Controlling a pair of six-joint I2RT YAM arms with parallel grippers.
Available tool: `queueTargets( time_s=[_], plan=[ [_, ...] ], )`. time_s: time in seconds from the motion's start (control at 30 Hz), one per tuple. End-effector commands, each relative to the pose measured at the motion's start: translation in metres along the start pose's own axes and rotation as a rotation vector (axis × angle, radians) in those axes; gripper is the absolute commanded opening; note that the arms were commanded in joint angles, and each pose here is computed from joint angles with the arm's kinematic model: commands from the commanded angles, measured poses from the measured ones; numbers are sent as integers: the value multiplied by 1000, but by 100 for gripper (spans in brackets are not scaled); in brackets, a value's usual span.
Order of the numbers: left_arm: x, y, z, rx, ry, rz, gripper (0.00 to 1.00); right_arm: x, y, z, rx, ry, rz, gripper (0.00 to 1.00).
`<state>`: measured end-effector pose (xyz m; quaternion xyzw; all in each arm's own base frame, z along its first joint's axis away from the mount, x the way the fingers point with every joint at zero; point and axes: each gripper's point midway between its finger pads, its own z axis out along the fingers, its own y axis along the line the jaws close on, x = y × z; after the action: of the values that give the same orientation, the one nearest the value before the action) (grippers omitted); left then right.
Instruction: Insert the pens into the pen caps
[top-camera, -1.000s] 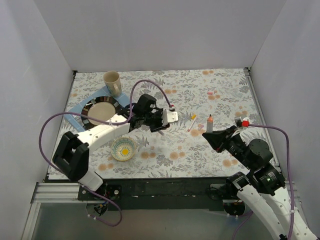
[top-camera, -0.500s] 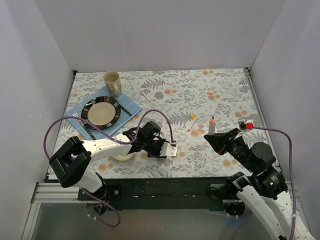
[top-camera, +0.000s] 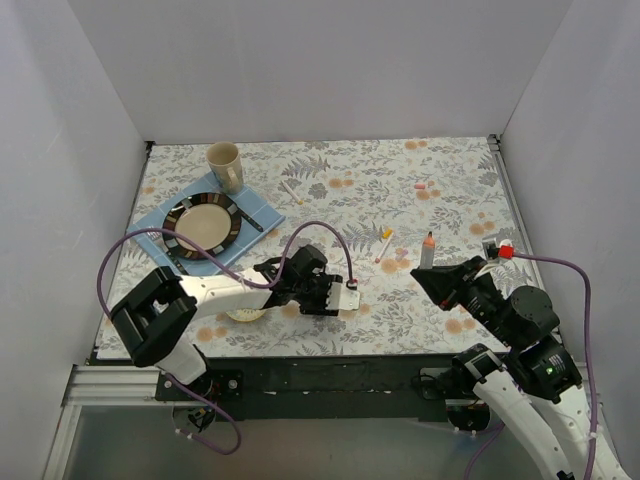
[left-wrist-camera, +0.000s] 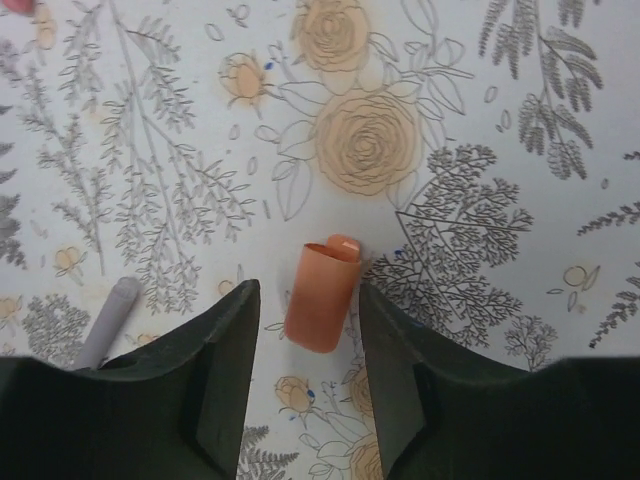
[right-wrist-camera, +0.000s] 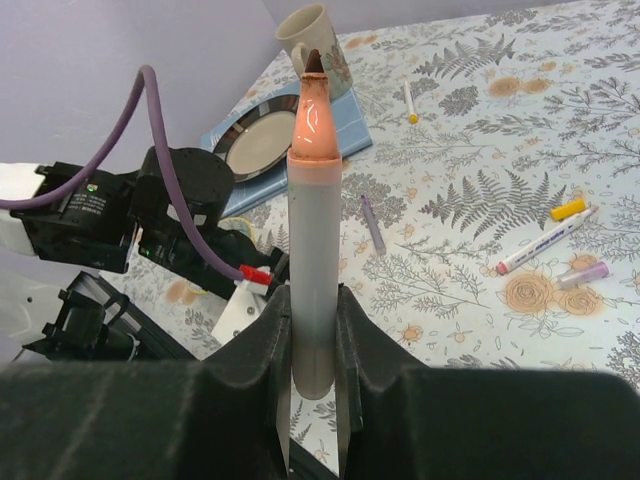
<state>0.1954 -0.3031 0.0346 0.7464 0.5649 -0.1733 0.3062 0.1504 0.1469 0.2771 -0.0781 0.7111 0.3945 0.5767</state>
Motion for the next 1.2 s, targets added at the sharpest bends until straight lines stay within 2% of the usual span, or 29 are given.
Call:
queueTargets(
  time_s=[0.0,0.13,0.17,0.2,0.27,0.3,0.33,0.37,0.4,0.43,0.47,0.57,0.6,0.7,0.73,0.77,0.8,0.83,0.87,0.9,0.97,1.0,1.07,1.17],
  plan=[
    [-31,50,-32,-263,-63,-61,58,-28,14,-11,-21,-76,-10,1],
    [-48,57,-57,-332,-131,-117,78,-31,14,-15,-17,-87,-11,1],
    [-53,66,-70,-392,-147,-148,86,-32,15,-16,-18,-90,-10,1],
    [-64,76,-80,-450,-198,-255,98,-32,15,-16,-19,-91,-10,1],
    [-67,104,-106,-623,-209,-435,98,-31,16,-16,-24,-90,-4,1],
    [-61,104,-108,-652,-193,-608,98,-28,15,-15,-25,-83,-2,1],
    [-82,126,-131,-714,-237,-683,98,-26,14,-15,-23,-79,-3,1],
    [-81,132,-137,-741,-231,-764,98,-26,14,-15,-24,-78,2,1],
    [-72,123,-126,-683,-172,-866,98,-23,13,-14,-22,-73,4,1],
    [-86,134,-135,-672,-237,-1004,98,-23,13,-14,-24,-73,7,1],
    [-88,133,-130,-649,-241,-1085,98,-22,12,-13,-25,-74,10,1],
    [-105,107,-97,-402,-217,-1204,98,-17,10,-11,-23,-68,17,1],
    [-121,96,-89,-280,-264,-1217,98,-17,10,-10,-26,-70,16,1],
    [-138,94,-83,-210,-364,-1360,98,-13,7,-8,-16,-58,17,1],
    [-133,103,-87,-275,-381,-1415,98,-13,6,-7,-14,-58,18,1],
    [-135,116,-92,-330,-416,-1544,98,-13,6,-7,-13,-59,18,1],
    [-121,117,-93,-399,-366,-1649,98,-12,5,-7,-9,-57,17,1],
    [-98,132,-101,-587,-349,-1753,98,-12,4,-7,-6,-57,16,1],
    [-87,131,-95,-632,-317,-1953,98,-12,4,-7,-7,-58,14,1],
    [-74,127,-105,-682,-227,-2044,96,-12,4,-6,-5,-58,14,1],
    [-56,116,-95,-711,-113,-2199,94,-12,3,-6,-4,-58,11,1],
    [-42,102,-93,-740,-34,-2328,92,-12,4,-6,-7,-58,11,1],
    [-31,83,-82,-724,52,-2469,88,-11,4,-6,-8,-56,9,1],
    [-13,56,-69,-730,144,-2573,81,-11,3,-8,-3,-64,9,1]
  ],
)
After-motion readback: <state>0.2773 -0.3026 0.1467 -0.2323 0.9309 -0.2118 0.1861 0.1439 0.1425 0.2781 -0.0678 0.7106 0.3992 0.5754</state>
